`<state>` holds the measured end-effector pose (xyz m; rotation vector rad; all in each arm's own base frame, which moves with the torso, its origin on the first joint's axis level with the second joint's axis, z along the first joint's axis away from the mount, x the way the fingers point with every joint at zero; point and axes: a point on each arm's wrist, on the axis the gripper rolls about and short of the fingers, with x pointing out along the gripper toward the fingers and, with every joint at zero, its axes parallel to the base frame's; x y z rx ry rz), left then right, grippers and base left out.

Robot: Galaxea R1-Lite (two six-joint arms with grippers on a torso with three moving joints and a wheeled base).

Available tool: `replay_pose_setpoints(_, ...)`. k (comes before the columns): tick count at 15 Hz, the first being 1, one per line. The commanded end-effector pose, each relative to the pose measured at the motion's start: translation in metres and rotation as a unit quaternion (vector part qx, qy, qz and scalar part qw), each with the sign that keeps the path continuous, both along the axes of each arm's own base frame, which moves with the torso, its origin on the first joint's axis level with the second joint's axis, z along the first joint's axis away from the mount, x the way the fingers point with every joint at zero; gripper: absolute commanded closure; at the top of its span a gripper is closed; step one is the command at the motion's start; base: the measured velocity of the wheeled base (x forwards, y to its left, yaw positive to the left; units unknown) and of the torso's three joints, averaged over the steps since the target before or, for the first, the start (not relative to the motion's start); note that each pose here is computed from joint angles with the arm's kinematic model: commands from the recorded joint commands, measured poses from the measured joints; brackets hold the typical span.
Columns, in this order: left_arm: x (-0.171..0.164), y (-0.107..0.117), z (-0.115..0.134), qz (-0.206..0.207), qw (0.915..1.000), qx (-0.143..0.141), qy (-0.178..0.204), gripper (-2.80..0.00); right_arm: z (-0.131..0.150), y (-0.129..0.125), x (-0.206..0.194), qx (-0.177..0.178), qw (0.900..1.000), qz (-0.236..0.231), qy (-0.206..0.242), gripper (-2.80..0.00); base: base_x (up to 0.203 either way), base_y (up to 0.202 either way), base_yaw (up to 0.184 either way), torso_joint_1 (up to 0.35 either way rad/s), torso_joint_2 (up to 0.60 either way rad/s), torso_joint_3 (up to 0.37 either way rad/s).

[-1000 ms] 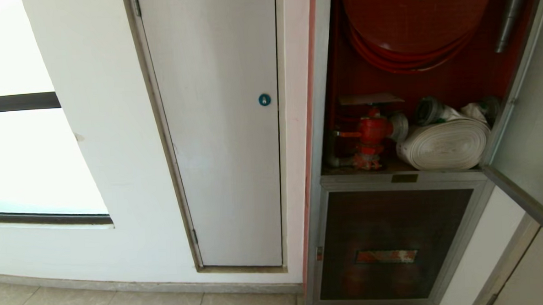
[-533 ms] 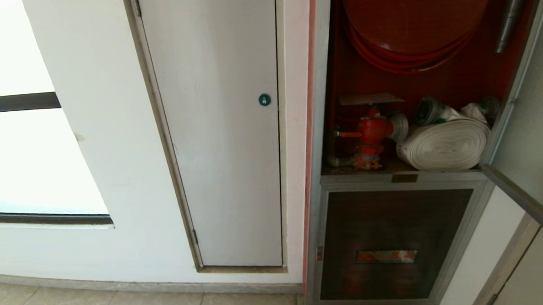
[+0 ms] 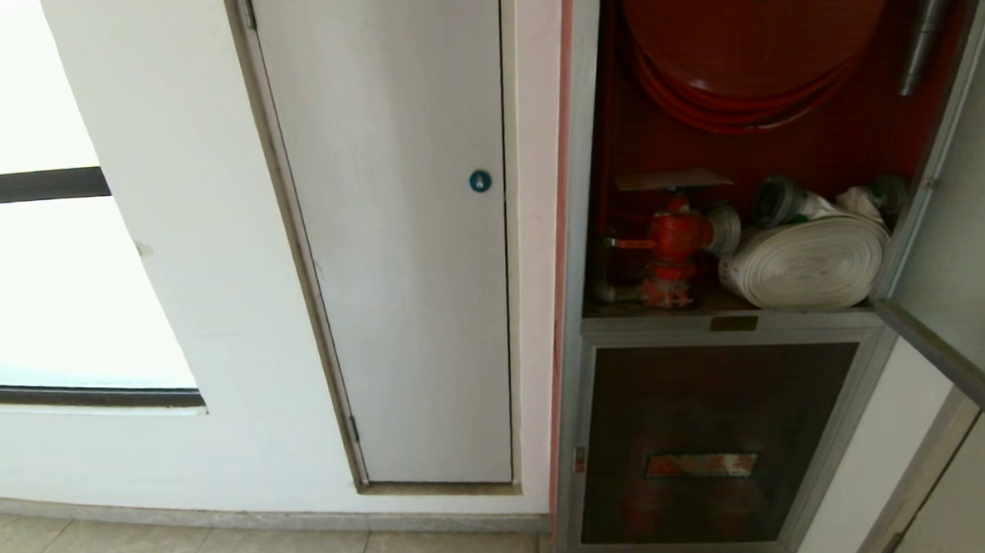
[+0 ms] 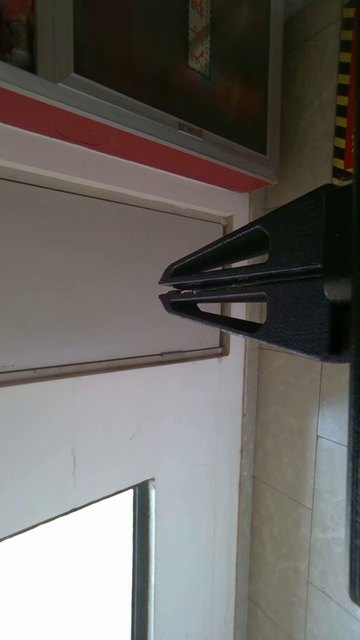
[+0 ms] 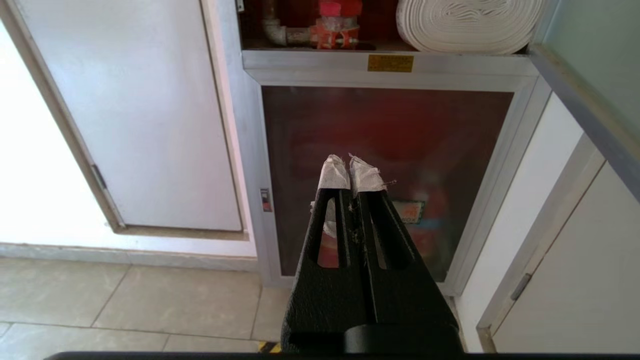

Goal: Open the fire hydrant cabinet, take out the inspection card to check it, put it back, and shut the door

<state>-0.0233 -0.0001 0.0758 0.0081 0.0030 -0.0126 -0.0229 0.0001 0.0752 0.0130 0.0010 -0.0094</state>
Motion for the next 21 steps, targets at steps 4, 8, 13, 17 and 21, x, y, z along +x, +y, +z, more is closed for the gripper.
replay_pose_setpoints(4, 0.0001, 0.0, 0.0, 0.0, 1.0, 0.0, 0.001, 0.0, 0.0002, 0.0, 0.0, 0.0, 1.0, -0.001, -0.001, 0.0, 0.0, 0.0, 0.0, 0.0, 0.0, 0.0)
replay_pose_setpoints(8, 0.0001, 0.0, 0.0, 0.0, 1.0, 0.0, 0.001, 0.0, 0.0002, 0.0, 0.0, 0.0, 1.0, -0.001, -0.001, 0.0, 0.0, 0.0, 0.0, 0.0, 0.0, 0.0)
replay_pose_setpoints(13, 0.0001, 0.0, 0.0, 0.0, 1.0, 0.0, 0.001, 0.0, 0.0002, 0.0, 0.0, 0.0, 1.0, 0.0, -0.001, 0.0, 0.0, 0.0, 0.0, 0.0, 0.0, 0.0)
replay_pose_setpoints(17, 0.0001, 0.0, 0.0, 0.0, 1.0, 0.0, 0.001, 0.0, 0.0002, 0.0, 0.0, 0.0, 1.0, 0.0, -0.001, 0.0, 0.0, 0.0, 0.0, 0.0, 0.0, 0.0)
replay_pose_setpoints(21, 0.0, 0.0, 0.0004, 0.0, 1.0, 0.001, 0.0, 0.0, 0.0002, 0.0, 0.0, 0.0, 1.0, 0.0, -0.001, 0.0, 0.0, 0.0, 0.0, 0.0, 0.0, 0.0)
